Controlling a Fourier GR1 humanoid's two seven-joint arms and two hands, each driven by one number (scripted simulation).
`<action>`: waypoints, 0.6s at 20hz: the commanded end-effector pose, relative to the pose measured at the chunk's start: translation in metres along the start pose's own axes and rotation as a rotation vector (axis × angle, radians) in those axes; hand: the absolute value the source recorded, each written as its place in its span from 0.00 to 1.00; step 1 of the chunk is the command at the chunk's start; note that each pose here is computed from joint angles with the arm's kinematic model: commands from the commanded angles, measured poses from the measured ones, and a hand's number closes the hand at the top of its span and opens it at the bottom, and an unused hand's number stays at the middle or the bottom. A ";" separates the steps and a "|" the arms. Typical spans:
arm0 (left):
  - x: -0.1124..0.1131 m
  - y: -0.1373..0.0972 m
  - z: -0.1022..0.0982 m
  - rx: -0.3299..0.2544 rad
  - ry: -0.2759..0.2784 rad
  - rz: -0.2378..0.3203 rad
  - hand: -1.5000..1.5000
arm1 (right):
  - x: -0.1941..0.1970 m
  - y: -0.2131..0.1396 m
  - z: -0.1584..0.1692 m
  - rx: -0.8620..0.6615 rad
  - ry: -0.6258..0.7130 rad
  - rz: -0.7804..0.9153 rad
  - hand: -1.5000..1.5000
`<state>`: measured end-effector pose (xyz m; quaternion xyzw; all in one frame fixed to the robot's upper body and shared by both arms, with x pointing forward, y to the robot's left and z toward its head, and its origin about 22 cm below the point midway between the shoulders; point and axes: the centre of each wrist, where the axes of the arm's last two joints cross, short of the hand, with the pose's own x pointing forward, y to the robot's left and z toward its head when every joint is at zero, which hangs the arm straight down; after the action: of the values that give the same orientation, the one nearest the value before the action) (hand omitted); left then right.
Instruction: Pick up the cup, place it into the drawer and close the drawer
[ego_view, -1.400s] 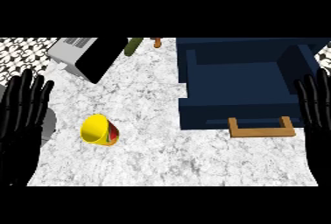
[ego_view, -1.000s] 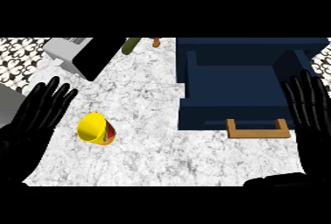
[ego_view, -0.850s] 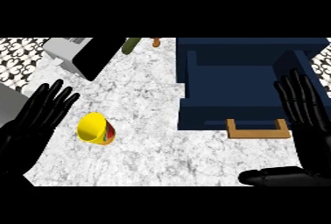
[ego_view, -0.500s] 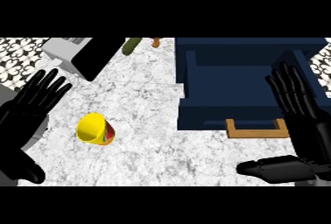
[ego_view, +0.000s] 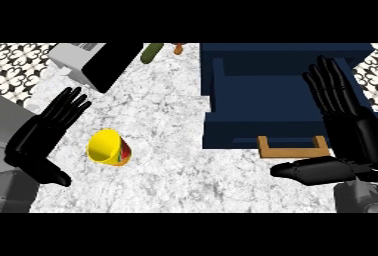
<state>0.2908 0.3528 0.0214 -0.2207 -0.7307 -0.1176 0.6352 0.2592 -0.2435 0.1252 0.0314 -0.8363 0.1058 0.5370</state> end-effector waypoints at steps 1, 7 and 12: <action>-0.027 0.017 0.019 0.034 0.059 -0.021 0.00 | 0.007 0.003 -0.018 0.013 -0.004 0.016 0.00; -0.070 0.016 0.016 0.061 0.107 -0.051 0.00 | -0.006 -0.009 -0.003 -0.020 0.001 0.004 0.00; -0.095 0.027 0.022 0.075 0.109 -0.028 0.00 | 0.013 -0.006 -0.011 0.002 -0.001 0.002 0.00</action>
<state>0.2940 0.3689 -0.0588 -0.1531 -0.7010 -0.1140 0.6871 0.2648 -0.2458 0.1352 0.0285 -0.8384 0.1094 0.5333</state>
